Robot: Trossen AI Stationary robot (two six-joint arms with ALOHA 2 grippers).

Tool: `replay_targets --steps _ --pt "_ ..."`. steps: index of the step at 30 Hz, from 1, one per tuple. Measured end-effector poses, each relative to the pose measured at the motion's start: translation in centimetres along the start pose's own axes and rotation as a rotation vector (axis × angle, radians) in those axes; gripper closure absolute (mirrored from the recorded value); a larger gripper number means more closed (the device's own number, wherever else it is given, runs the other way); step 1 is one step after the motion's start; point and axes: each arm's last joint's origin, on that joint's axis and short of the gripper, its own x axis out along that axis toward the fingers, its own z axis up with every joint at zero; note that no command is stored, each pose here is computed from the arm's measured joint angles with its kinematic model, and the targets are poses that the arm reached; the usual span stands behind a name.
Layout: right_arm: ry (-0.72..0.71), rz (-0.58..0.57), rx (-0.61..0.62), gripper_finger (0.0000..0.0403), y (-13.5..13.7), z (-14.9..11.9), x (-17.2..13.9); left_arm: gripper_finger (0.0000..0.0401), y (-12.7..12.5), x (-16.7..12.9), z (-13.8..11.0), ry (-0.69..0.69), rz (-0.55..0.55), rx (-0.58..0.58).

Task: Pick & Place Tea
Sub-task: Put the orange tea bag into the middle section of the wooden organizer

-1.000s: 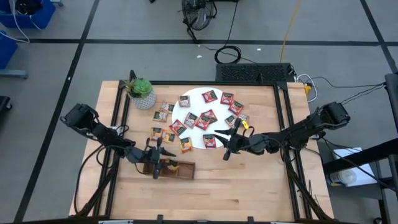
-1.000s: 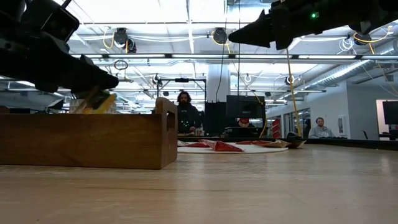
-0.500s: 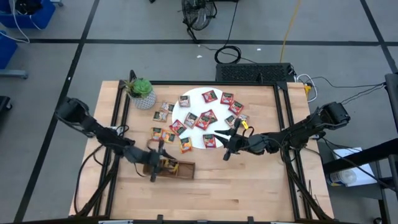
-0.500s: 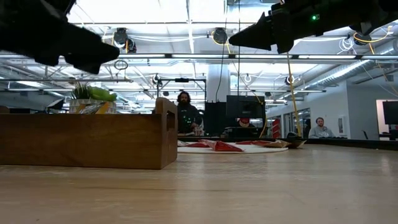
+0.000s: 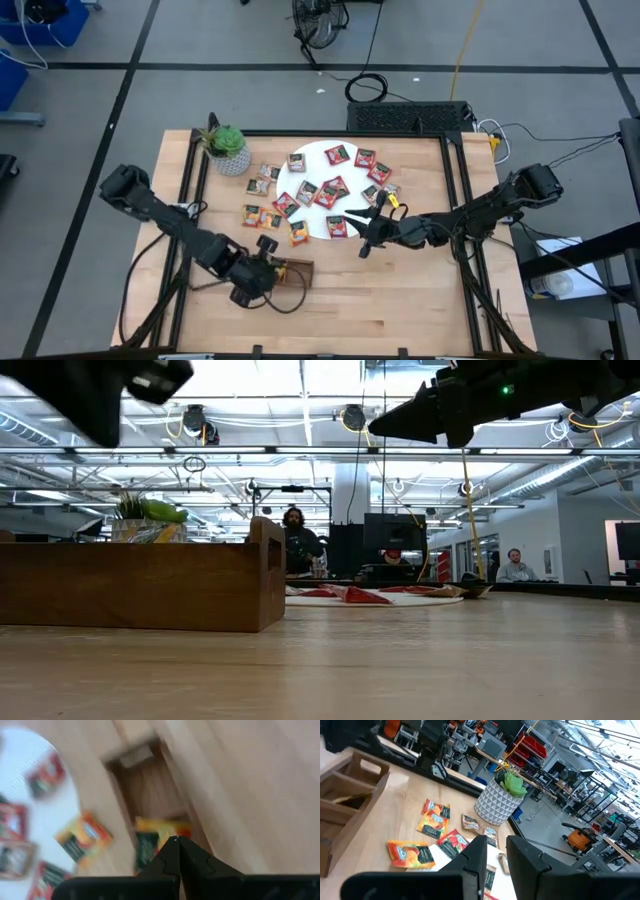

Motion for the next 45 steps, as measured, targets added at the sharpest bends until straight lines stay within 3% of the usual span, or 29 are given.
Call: replay_targets --steps 5,10,24,34,45 --pt "0.002 0.001 -0.002 0.0342 0.0 0.0 0.0 0.0398 0.2 3.1 -0.1 0.12 -0.063 0.0" --pt "0.002 0.002 -0.002 0.0342 0.0 0.0 0.0 0.0399 0.5 5.0 0.1 0.147 -0.109 0.038" --pt "0.025 0.013 -0.017 0.0342 0.1 -0.3 0.0 0.04 2.1 7.3 -0.1 0.185 -0.264 0.031" --pt "0.028 0.015 -0.016 0.0342 0.2 -0.3 0.0 0.04 2.9 7.8 -0.4 0.203 -0.171 -0.005" --pt "0.029 0.014 -0.015 0.0342 0.2 -0.3 0.0 0.0398 2.5 8.1 -0.8 0.195 -0.249 -0.046"
